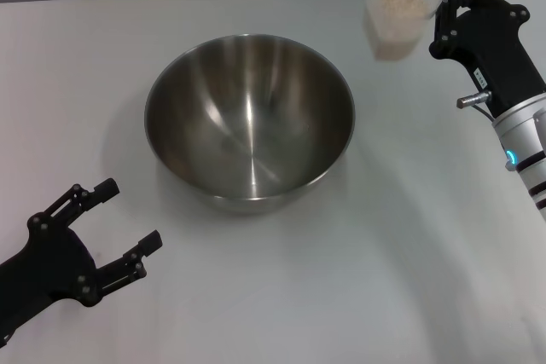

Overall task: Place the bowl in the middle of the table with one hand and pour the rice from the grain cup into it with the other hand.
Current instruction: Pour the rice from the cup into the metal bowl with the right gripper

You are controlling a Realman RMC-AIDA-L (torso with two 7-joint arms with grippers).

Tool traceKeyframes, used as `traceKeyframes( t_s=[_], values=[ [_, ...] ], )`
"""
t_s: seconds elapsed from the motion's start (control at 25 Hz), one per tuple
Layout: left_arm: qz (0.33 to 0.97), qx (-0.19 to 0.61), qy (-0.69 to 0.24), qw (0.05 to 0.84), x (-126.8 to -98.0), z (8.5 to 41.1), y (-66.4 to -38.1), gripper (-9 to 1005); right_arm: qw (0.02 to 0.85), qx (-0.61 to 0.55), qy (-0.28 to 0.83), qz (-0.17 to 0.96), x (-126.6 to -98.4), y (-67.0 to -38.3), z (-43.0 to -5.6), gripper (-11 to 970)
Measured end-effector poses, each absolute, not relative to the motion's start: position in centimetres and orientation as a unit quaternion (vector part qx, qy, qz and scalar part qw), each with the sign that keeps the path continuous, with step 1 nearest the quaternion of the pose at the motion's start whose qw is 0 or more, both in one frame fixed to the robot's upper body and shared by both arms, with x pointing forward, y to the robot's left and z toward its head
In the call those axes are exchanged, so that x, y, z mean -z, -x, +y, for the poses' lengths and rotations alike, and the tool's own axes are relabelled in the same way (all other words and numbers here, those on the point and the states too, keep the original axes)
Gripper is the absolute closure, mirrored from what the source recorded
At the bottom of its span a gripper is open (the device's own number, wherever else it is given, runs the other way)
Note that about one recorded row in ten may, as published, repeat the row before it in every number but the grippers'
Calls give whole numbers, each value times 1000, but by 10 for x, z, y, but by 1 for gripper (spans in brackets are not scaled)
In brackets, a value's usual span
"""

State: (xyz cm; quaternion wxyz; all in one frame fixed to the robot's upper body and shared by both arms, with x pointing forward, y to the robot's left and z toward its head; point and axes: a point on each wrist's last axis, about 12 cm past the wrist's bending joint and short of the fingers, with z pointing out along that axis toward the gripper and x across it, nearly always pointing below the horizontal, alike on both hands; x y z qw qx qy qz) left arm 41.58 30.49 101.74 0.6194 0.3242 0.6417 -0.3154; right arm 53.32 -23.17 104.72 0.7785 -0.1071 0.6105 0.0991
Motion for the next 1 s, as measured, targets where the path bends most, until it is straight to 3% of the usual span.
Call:
traceKeyframes(
  t_s=[0.44,0.72,1.0],
  values=[
    [642,315,-324,619,-1017,305,-416,126,773,-162,128,601,-1054,-539,-215,931],
    [642,315,-325,619,-1017,305,-416,126,718,-273,231,597,-1056,-543,-184,932],
    [642,315,-324,619,-1017,305,-416,127,708,-276,245,602,-1054,-543,-182,932]
  ],
)
